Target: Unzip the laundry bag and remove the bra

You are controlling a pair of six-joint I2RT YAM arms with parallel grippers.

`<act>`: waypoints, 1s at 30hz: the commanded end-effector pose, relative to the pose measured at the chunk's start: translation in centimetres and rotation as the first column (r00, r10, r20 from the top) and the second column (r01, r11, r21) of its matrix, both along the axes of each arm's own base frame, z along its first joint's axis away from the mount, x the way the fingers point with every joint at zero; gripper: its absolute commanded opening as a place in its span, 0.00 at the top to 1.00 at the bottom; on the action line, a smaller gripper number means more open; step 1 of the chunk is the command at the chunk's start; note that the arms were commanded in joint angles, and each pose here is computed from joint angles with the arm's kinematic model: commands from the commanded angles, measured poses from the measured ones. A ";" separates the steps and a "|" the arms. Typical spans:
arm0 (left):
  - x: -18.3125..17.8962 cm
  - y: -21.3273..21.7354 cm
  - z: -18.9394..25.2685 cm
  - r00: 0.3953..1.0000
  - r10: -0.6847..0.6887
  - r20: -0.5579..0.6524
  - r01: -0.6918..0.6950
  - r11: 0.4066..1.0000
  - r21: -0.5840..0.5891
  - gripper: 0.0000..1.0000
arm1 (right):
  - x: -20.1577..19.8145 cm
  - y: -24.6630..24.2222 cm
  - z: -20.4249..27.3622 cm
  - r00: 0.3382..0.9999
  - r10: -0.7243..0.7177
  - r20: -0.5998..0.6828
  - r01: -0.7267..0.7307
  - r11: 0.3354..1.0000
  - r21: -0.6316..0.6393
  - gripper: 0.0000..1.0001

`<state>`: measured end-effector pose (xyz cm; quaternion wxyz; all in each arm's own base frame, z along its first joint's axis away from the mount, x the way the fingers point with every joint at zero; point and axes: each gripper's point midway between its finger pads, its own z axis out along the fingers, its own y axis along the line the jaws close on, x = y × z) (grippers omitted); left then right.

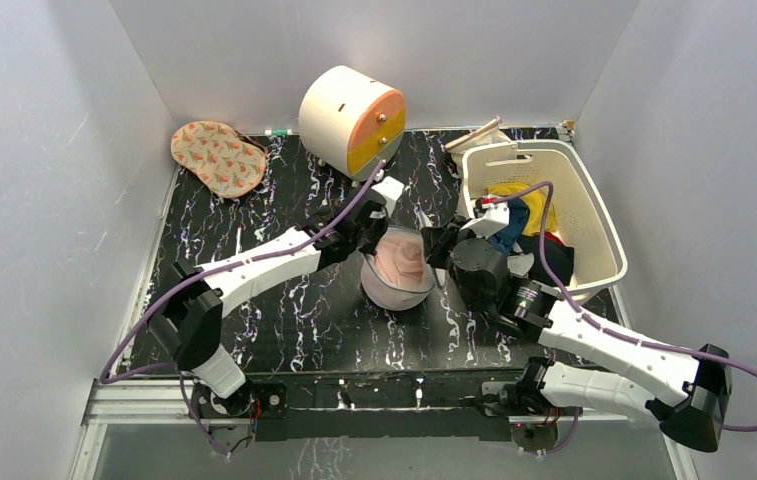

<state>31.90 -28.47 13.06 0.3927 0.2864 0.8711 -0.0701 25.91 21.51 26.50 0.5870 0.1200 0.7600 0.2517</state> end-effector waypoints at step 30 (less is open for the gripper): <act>3.0 6.0 5.8 0.933 0.172 0.318 -0.220 0.968 0.124 1.00 | -5.3 -4.3 -1.3 0.982 0.127 -0.137 -0.150 0.974 -0.172 0.24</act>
